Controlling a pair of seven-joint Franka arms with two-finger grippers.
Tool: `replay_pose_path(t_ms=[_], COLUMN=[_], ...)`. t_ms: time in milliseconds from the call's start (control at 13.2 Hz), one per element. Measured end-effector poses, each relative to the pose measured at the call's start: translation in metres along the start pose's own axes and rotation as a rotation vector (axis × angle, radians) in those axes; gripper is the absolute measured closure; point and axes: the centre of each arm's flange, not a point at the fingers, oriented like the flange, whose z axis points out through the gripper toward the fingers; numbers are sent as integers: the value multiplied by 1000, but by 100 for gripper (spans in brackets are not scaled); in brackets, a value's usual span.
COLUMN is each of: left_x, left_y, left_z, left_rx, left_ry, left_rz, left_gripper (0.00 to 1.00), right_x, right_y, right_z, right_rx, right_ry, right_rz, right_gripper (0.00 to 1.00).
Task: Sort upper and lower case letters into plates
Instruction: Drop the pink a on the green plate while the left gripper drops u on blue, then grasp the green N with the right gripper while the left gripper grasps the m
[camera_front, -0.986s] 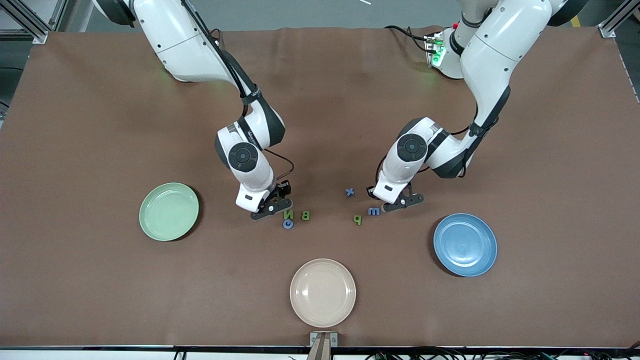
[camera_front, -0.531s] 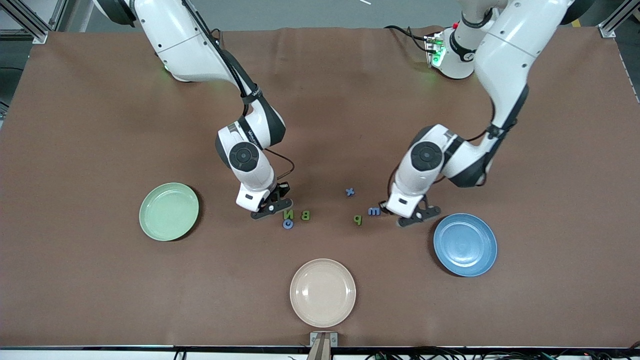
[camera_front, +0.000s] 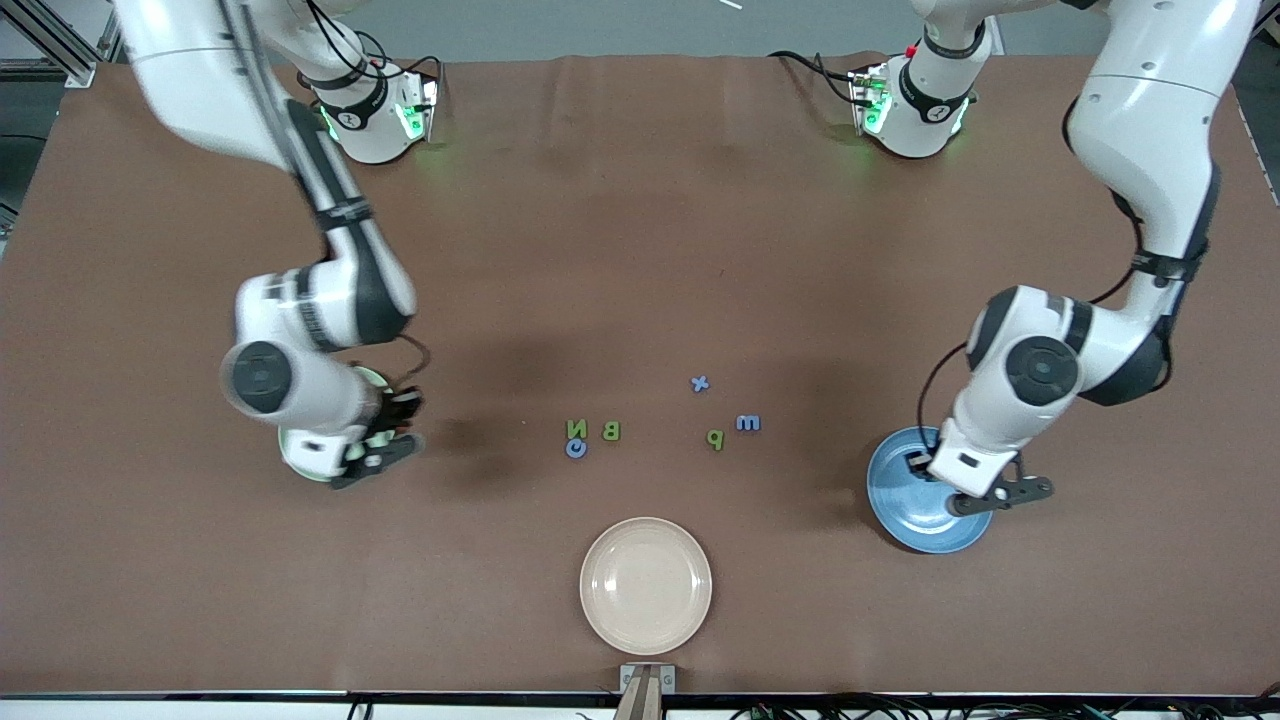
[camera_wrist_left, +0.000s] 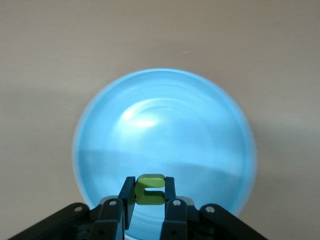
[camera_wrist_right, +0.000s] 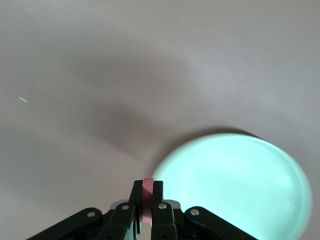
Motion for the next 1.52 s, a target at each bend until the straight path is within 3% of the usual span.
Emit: replay_pose_path(t_ms=[152,228,455,759,834,986,1214,1517], left_x=[2,1,-2,-1,-1,-7,-39,-86], left_y=[-25,-28,-20,-18,-14,14,101,181], left_z=[21,29,34,33,30,19,3,4], left_rx=[2,0,-6,-9,-13,-34,-61,-81], left_ry=[-30,-41,-49,-46,-42,-33,-32,-44], left_rz=[-7,-11,-4,-5,-10,-53,-144,-218], left_gripper=[73,73,73,35,23,1,0,2], right_x=[-25,-29,-25,15,26,49,75,89], right_y=[43,49,38,-48,-76,-120,-157,-211], right_z=[18,25,30,25,29,42,67,100], right_rx=[21,26,32,11,7,18,67,78], right_ry=[-24,-33,-38,0,16,48,110,148], right_rz=[14,20,44,329,393,529,689,773], right_gripper=[90,83,51,7,0,0,0,0])
